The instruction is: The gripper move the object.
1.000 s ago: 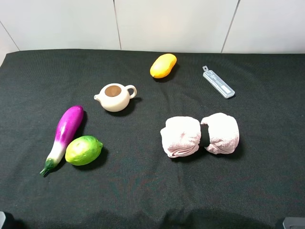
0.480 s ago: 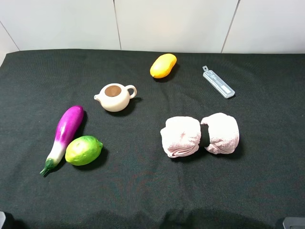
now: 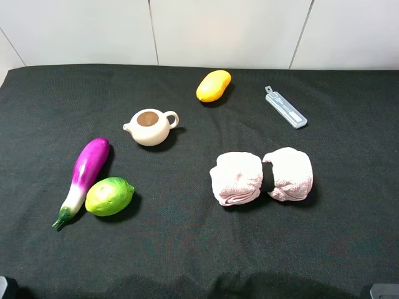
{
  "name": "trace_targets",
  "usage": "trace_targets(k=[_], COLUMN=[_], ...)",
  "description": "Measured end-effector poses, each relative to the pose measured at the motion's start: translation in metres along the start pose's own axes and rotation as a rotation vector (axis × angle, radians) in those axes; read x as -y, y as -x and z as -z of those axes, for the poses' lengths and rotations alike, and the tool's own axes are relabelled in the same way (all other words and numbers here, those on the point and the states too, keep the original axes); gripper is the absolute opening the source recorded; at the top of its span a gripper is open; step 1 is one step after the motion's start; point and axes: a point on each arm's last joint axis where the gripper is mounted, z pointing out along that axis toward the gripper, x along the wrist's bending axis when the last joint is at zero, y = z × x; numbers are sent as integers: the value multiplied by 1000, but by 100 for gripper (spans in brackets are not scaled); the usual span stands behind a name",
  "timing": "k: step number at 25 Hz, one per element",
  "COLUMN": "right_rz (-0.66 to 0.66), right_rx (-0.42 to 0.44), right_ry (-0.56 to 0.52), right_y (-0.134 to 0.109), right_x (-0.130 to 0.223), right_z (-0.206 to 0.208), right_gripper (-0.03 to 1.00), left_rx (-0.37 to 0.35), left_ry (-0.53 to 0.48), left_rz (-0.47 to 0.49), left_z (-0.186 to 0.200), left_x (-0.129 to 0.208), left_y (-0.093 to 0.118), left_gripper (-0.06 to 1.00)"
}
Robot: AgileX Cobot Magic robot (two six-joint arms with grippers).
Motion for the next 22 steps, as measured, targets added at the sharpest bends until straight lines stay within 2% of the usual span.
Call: trace_targets(k=[22], right_rz=[0], right_rx=[0], right_ry=[0], right_y=[0], right_x=[0], right_z=[0], right_gripper=[69], left_rx=[0], left_ry=[0], left_rz=[0], left_z=[0], left_x=[0], left_y=[0], left_gripper=[79])
